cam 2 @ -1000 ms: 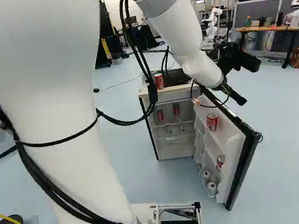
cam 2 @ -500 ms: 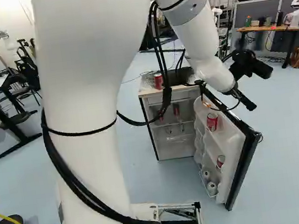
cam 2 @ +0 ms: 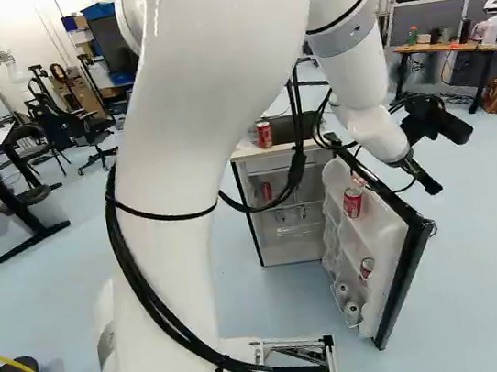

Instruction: Grab a drink from the fridge

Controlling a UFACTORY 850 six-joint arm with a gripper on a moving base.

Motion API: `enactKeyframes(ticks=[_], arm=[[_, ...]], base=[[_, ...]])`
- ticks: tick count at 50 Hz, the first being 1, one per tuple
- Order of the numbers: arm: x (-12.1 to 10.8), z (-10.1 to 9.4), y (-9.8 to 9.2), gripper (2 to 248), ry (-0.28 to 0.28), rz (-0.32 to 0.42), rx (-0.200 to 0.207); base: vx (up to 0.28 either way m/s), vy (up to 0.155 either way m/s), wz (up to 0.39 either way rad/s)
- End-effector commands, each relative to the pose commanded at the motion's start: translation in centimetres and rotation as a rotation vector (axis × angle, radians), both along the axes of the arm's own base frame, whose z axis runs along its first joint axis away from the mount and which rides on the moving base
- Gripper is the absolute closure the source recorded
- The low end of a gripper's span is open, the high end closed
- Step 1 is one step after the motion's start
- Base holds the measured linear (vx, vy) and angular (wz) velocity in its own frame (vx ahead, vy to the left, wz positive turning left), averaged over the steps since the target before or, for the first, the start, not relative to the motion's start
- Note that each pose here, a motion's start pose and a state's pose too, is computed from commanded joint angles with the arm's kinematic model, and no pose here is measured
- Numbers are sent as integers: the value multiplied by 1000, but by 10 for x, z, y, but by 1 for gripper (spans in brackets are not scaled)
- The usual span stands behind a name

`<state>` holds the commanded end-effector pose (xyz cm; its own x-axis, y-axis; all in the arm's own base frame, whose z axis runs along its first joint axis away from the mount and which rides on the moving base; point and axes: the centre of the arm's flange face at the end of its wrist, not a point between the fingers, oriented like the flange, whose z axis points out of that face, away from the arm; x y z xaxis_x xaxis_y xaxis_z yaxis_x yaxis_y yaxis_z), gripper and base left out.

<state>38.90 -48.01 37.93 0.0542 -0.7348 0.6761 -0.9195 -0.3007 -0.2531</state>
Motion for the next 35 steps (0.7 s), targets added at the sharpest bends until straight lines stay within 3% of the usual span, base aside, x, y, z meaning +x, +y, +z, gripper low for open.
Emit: enactKeyframes(ticks=[35], arm=[[-19, -4, 7, 3, 24, -8, 58]], base=[[0, 0, 0]])
